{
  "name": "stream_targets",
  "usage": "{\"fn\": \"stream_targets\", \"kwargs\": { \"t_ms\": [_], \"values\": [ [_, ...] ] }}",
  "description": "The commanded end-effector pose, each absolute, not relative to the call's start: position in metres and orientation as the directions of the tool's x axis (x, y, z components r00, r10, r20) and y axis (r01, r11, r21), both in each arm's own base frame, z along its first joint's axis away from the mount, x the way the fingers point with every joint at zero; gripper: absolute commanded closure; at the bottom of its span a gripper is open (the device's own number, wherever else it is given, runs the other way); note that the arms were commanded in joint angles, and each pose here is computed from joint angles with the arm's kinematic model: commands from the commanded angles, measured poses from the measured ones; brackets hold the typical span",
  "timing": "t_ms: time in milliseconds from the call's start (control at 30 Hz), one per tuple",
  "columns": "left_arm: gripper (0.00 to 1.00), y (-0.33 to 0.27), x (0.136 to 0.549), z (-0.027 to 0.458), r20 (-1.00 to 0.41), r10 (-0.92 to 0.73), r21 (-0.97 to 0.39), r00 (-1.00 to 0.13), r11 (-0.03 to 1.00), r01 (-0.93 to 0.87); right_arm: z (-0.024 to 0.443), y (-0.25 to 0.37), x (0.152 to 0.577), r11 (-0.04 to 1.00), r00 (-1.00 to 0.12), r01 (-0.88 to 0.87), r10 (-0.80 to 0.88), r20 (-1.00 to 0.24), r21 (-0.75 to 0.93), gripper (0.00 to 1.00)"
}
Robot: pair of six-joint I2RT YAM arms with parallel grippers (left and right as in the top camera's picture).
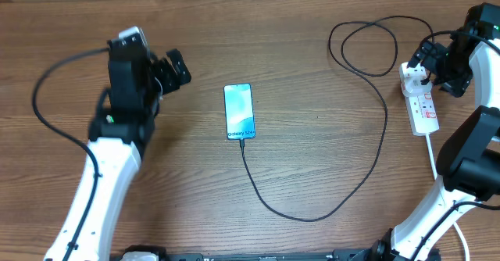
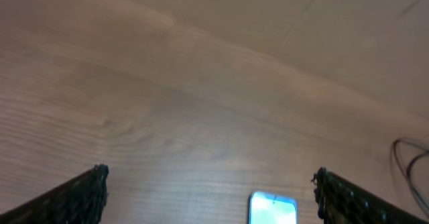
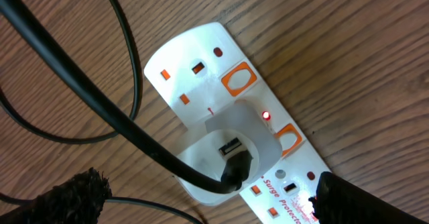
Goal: Plug charger to phone and switch on socket
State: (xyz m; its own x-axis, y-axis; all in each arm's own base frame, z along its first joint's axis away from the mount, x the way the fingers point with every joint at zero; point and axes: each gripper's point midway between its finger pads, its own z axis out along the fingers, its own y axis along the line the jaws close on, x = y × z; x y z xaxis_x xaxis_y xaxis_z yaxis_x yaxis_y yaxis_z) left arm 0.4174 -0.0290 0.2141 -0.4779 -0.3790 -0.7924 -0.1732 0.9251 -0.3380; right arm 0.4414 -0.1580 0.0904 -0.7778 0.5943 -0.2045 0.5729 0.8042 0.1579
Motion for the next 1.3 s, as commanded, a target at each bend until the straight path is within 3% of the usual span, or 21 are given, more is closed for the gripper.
{"fn": "stream_targets", "kwargs": {
  "t_ms": [0,300,567,833,1133,1267],
  "values": [
    [0.0,-0.039,0.399,0.176,-0.797,-0.357,-0.35,-0.487,0.93,-0.109,0.094,-0.161,0.444,0.805,-0.775,0.571,0.593,-0.217,0.162,0.0],
    [0.0,-0.035,0.337,0.122,-0.851,-0.371,-0.383,-0.373,0.923,-0.044,0.094,-0.161,0.444,0.805,-0.775,0.571,0.593,-0.217,0.162,0.0],
    [0.0,-0.026,0.29,0.088,-0.849,-0.387,-0.392,-0.361,0.918,-0.06,0.094,-0.161,0.444,0.805,-0.775,0.571,0.593,-0.217,0.162,0.0],
    [0.0,-0.016,0.275,0.096,-0.868,-0.39,-0.383,-0.308,0.92,-0.087,0.094,-0.161,0.444,0.805,-0.775,0.571,0.593,-0.217,0.162,0.0],
    [0.0,-0.006,0.248,0.081,-0.849,-0.387,-0.355,-0.36,0.922,-0.155,0.094,-0.161,0.444,0.805,-0.775,0.571,0.593,-0.218,0.162,0.0],
    [0.0,-0.007,0.25,0.106,-0.924,-0.257,-0.247,-0.284,0.966,-0.07,0.094,-0.161,0.444,0.805,-0.775,0.571,0.593,-0.217,0.162,0.0]
  ]
}}
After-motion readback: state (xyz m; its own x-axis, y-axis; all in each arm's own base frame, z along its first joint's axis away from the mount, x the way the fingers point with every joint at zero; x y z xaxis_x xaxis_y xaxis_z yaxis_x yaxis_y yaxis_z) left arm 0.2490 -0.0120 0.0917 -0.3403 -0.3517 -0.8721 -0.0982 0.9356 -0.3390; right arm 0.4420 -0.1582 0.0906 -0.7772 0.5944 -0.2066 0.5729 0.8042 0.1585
